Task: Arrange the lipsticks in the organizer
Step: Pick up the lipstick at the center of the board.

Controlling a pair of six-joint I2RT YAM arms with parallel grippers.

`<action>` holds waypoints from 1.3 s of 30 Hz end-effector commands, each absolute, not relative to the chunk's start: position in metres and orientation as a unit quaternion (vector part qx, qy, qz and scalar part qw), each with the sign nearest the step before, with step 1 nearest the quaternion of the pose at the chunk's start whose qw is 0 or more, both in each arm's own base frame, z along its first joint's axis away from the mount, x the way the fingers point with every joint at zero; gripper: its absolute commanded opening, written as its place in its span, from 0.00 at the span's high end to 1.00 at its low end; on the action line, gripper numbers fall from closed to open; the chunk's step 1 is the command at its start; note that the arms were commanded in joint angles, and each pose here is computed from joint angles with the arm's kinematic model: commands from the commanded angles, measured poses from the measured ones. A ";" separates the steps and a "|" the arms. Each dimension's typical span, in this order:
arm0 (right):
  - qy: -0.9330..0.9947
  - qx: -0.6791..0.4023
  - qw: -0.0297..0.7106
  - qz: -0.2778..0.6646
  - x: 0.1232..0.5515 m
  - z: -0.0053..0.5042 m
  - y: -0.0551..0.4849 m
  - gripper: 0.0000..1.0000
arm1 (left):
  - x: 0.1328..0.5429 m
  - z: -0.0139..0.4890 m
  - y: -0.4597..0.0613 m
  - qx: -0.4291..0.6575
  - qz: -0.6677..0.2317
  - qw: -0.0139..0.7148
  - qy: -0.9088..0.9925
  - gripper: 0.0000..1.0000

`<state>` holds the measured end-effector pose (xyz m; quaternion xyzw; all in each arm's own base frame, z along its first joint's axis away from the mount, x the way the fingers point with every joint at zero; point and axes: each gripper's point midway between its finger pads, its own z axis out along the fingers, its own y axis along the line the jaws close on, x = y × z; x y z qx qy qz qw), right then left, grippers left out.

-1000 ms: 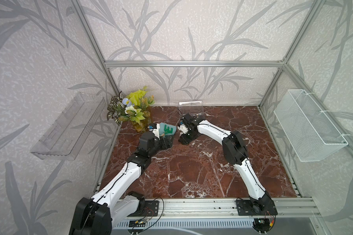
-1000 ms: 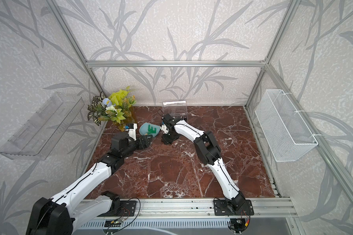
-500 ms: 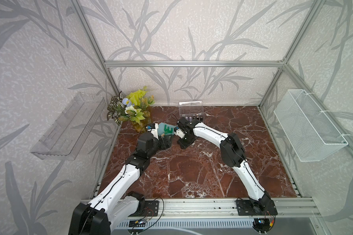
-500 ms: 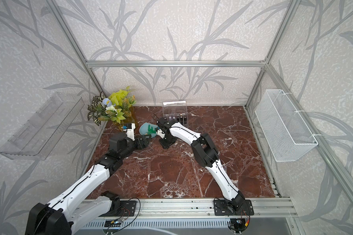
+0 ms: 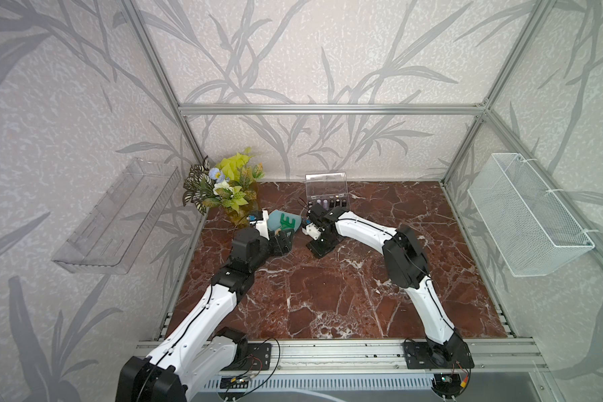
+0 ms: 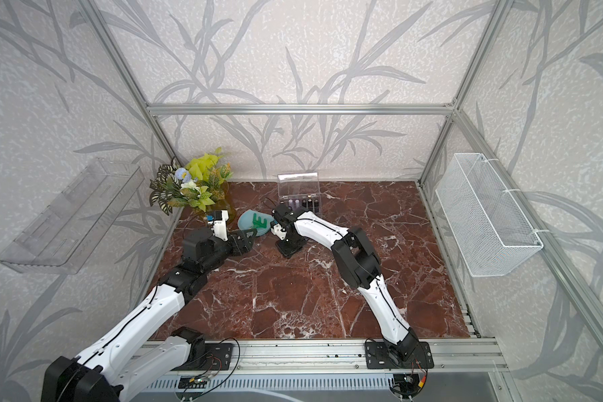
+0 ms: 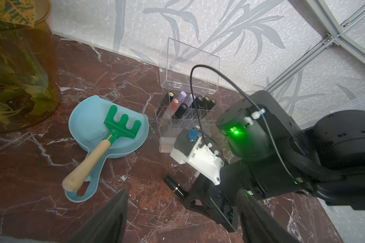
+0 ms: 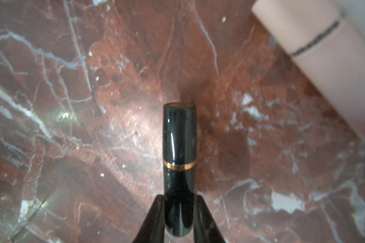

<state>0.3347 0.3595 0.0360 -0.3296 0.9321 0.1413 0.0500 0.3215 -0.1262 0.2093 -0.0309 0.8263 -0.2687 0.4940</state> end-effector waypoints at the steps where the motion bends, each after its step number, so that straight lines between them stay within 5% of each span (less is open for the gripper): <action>1: 0.924 -0.300 0.119 0.205 0.342 0.100 0.356 0.81 | 0.320 0.221 -0.139 -0.021 -0.309 0.482 0.820 0.11; 5: 0.912 -0.267 0.156 0.268 0.335 0.137 0.336 0.81 | 0.315 0.232 -0.162 0.007 -0.372 0.452 0.811 0.02; 12: 0.875 -0.254 0.182 0.370 0.303 0.190 0.321 0.81 | 0.302 0.261 -0.200 0.047 -0.502 0.402 0.764 0.03; 24: 0.798 -0.262 0.158 0.519 0.273 0.238 0.350 0.81 | 0.303 0.263 -0.218 0.061 -0.538 0.367 0.756 0.36; 32: 0.795 -0.270 0.146 0.524 0.268 0.237 0.358 0.82 | 0.313 0.252 -0.225 0.066 -0.531 0.358 0.765 0.37; 39: 0.795 -0.273 0.136 0.525 0.265 0.234 0.359 0.82 | 0.314 0.256 -0.225 0.069 -0.529 0.362 0.764 0.52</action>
